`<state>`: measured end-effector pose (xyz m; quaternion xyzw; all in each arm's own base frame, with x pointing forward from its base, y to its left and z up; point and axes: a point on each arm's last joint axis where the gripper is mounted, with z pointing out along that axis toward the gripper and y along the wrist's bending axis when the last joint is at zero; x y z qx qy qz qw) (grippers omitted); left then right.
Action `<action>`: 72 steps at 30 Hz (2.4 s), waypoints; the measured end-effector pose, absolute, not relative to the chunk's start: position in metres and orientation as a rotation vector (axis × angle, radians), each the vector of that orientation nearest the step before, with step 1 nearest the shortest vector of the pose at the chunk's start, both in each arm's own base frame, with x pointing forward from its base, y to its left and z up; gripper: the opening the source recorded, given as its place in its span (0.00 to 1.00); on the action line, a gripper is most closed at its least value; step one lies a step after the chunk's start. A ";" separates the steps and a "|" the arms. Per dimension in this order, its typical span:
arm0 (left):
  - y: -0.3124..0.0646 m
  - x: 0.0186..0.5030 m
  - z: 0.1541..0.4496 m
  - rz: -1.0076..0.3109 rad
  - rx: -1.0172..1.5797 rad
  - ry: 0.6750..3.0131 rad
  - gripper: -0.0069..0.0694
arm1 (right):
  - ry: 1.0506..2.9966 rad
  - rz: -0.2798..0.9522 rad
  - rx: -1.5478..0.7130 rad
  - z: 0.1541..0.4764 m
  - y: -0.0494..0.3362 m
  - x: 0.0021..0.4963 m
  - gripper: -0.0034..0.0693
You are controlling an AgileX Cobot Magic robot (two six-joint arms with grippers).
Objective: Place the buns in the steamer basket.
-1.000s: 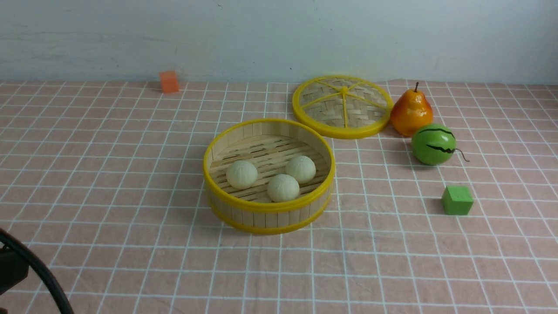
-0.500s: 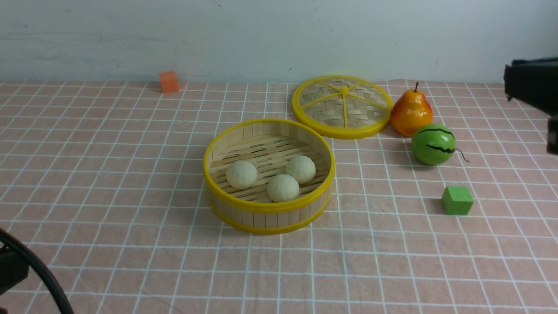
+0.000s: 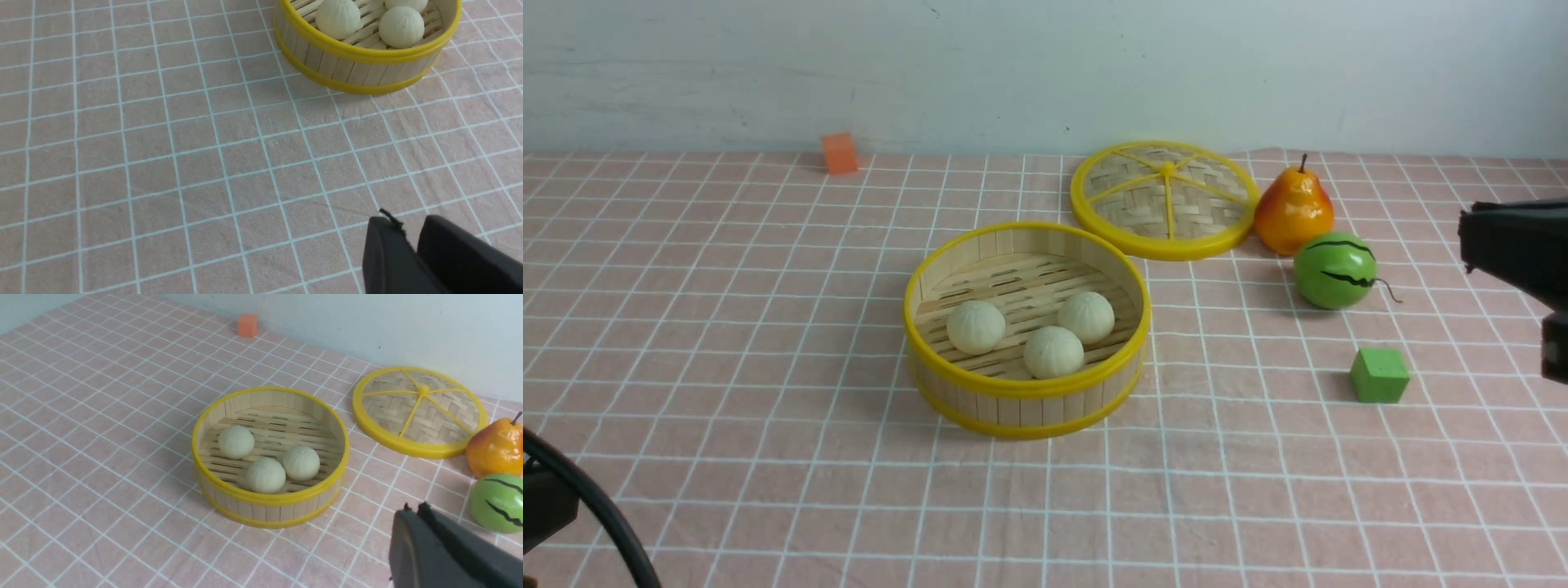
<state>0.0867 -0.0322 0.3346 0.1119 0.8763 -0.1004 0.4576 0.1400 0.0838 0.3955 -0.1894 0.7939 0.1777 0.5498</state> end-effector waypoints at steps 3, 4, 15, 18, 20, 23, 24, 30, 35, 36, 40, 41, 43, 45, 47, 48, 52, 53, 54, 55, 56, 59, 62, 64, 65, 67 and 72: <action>-0.032 0.087 0.335 -0.247 0.276 2.159 0.24 | 1.864 0.439 -0.436 0.387 0.083 0.137 0.02; -0.032 0.087 0.335 -0.247 0.276 2.159 0.25 | 1.844 0.442 -0.429 0.377 0.081 0.134 0.02; -0.032 0.087 0.335 -0.247 0.276 2.159 0.25 | 1.633 0.261 -0.117 0.266 0.020 0.080 0.02; -0.032 0.087 0.335 -0.247 0.276 2.159 0.26 | 1.623 0.177 -0.028 0.242 0.009 0.068 0.02; -0.032 0.087 0.335 -0.247 0.276 2.159 0.26 | 1.611 0.105 0.037 0.228 0.003 0.059 0.02; -0.032 0.087 0.335 -0.247 0.276 2.159 0.26 | 1.652 0.051 0.099 0.209 -0.001 0.054 0.02; -0.032 0.087 0.335 -0.247 0.276 2.159 0.26 | 1.681 0.049 0.121 0.202 -0.002 0.054 0.02; -0.032 0.087 0.334 -0.247 0.276 2.160 0.26 | 1.830 0.075 0.210 0.175 -0.003 0.053 0.02; -0.032 0.087 0.334 -0.247 0.276 2.160 0.26 | 1.860 0.051 0.208 0.174 -0.004 0.052 0.02; -0.032 0.087 0.334 -0.247 0.276 2.160 0.26 | 1.860 0.046 0.204 0.174 -0.005 0.052 0.02; -0.032 0.087 0.334 -0.247 0.276 2.160 0.26 | 1.863 0.033 0.191 0.174 -0.005 0.052 0.02; -0.032 0.087 0.334 -0.247 0.276 2.160 0.26 | 1.863 0.031 0.189 0.174 -0.005 0.052 0.02; -0.032 0.087 0.334 -0.247 0.276 2.160 0.26 | 1.863 0.028 0.187 0.174 -0.005 0.052 0.02; -0.032 0.087 0.334 -0.247 0.276 2.160 0.27 | 1.863 0.028 0.186 0.174 -0.005 0.052 0.02; -0.032 0.087 0.334 -0.247 0.276 2.160 0.27 | 1.863 0.028 0.186 0.174 -0.005 0.052 0.02; -0.032 0.087 0.334 -0.247 0.276 2.160 0.27 | 1.864 0.028 0.186 0.174 -0.005 0.052 0.02; -0.032 0.087 0.334 -0.247 0.276 2.160 0.27 | 1.864 0.028 0.186 0.174 -0.005 0.052 0.02; -0.032 0.087 0.334 -0.247 0.276 2.160 0.28 | 1.864 0.028 0.186 0.174 -0.005 0.052 0.02; -0.032 0.087 0.334 -0.247 0.276 2.160 0.28 | 1.864 0.027 0.186 0.174 -0.005 0.052 0.02; -0.032 0.087 0.334 -0.247 0.276 2.160 0.28 | 1.864 0.027 0.186 0.174 -0.005 0.052 0.03; -0.032 0.087 0.334 -0.247 0.276 2.160 0.28 | 1.864 0.027 0.186 0.174 -0.005 0.052 0.03; -0.032 0.087 0.334 -0.247 0.276 2.160 0.28 | 1.864 0.027 0.186 0.174 -0.005 0.052 0.03; -0.032 0.087 0.334 -0.247 0.276 2.160 0.28 | 1.864 0.027 0.186 0.174 -0.005 0.052 0.03; -0.032 0.087 0.334 -0.247 0.276 2.160 0.28 | 1.864 0.027 0.186 0.174 -0.005 0.052 0.03; -0.032 0.087 0.334 -0.247 0.276 2.160 0.28 | 1.864 0.027 0.186 0.174 -0.005 0.052 0.03; -0.032 0.087 0.334 -0.247 0.276 2.160 0.28 | 1.864 0.027 0.186 0.174 -0.005 0.052 0.04; -0.031 0.086 0.324 -0.245 0.275 2.156 0.28 | 1.865 0.026 0.185 0.174 -0.005 0.052 0.04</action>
